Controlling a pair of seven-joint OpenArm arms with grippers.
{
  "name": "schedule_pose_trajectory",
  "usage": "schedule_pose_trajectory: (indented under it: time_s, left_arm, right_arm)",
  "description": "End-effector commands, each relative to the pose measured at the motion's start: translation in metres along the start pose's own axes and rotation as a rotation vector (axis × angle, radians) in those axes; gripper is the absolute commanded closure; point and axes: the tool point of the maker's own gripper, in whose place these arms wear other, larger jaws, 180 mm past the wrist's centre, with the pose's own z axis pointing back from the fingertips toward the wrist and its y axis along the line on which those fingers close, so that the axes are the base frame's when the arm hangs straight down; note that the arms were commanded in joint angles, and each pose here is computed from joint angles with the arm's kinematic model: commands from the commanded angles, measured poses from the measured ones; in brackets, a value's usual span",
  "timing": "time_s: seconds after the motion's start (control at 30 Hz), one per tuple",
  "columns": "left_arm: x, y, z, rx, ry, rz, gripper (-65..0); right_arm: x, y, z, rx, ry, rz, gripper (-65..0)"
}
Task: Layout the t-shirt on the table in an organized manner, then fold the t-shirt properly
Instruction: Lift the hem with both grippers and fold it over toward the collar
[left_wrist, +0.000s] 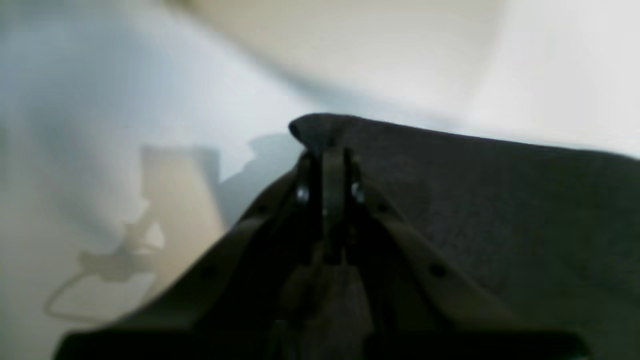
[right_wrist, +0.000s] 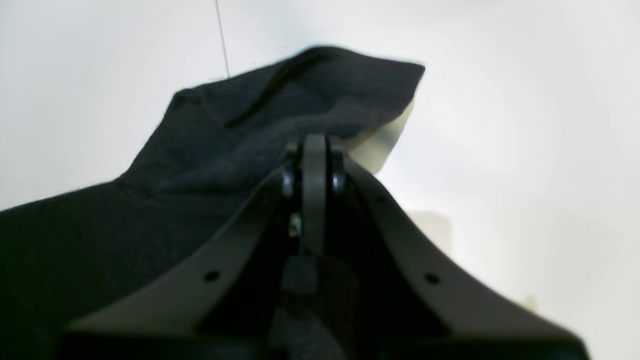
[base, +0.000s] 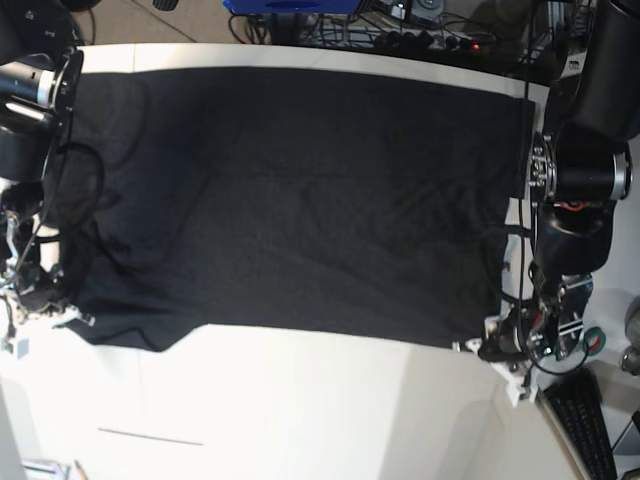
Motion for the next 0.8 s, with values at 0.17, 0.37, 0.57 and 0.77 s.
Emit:
schedule_pose_trajectory:
  time_s: [0.17, 0.37, 0.57, 0.77]
  left_arm:
    - [0.052, -0.023, 0.019, -0.041, -0.102, -0.032, 0.0]
    - [0.06, -0.037, 0.024, -0.063, -0.121, -0.047, 0.0]
    - [0.04, -0.034, 0.021, -0.058, -0.104, -0.056, 0.0]
    - [0.012, -0.035, 0.017, -0.062, -0.083, -0.073, 0.0]
  right_arm:
    - [0.06, -0.003, 0.008, 0.001, -0.216, 0.018, 0.0]
    - [0.064, -0.01, 0.003, -0.012, -0.239, 0.015, 0.0]
    - [0.03, -0.008, -0.014, -0.006, -0.177, 0.14, 0.0]
    - [0.021, -0.014, -0.016, -0.017, -0.172, 0.137, 0.0]
